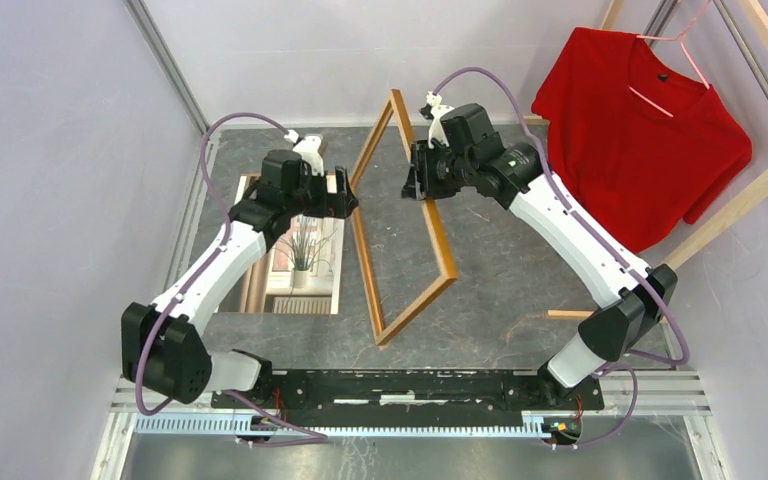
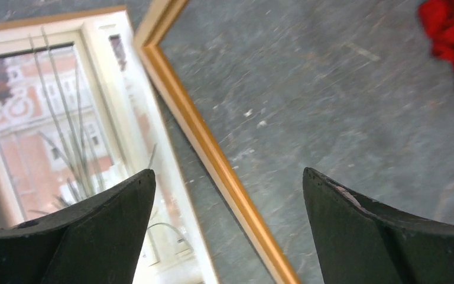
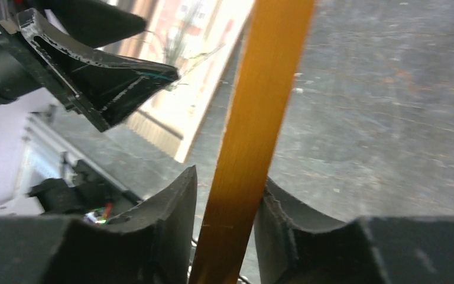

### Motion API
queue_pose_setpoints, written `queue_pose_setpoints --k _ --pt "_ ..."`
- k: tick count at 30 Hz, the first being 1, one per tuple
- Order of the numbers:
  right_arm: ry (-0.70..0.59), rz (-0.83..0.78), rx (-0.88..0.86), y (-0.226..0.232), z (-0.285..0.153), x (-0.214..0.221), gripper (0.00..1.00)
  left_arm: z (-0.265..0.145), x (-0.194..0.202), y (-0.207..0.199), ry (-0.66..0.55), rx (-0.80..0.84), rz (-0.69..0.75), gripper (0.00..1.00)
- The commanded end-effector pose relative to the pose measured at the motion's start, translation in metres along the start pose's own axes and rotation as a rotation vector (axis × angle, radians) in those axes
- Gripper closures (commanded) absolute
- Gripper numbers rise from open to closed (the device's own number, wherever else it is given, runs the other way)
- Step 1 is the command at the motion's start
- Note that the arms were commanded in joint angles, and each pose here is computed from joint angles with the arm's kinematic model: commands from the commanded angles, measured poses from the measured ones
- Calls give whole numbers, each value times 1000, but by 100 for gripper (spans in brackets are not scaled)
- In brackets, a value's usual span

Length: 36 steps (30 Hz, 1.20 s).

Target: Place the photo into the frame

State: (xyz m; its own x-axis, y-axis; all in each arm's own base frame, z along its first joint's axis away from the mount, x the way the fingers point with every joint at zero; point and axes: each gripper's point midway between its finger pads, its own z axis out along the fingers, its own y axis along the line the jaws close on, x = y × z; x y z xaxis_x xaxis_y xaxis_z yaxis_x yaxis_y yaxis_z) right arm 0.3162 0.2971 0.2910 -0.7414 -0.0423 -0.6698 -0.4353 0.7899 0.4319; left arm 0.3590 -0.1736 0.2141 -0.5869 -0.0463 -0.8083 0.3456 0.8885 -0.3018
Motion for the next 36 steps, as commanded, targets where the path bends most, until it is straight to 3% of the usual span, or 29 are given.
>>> queue_pose_setpoints --k 1,10,21,26,36 --pt "-63 -86 139 -29 -23 -11 61 14 33 33 78 -102 156 0" --pt "-70 -48 342 -90 -32 14 76 25 91 79 217 -208 367 0" --pt "-144 29 622 -173 -48 55 79 24 113 88 253 -242 491 0" --pt "-134 60 658 -197 -38 79 79 26 119 81 262 -234 513 0" --pt "20 -12 779 -241 -10 127 80 37 116 85 278 -264 530 0"
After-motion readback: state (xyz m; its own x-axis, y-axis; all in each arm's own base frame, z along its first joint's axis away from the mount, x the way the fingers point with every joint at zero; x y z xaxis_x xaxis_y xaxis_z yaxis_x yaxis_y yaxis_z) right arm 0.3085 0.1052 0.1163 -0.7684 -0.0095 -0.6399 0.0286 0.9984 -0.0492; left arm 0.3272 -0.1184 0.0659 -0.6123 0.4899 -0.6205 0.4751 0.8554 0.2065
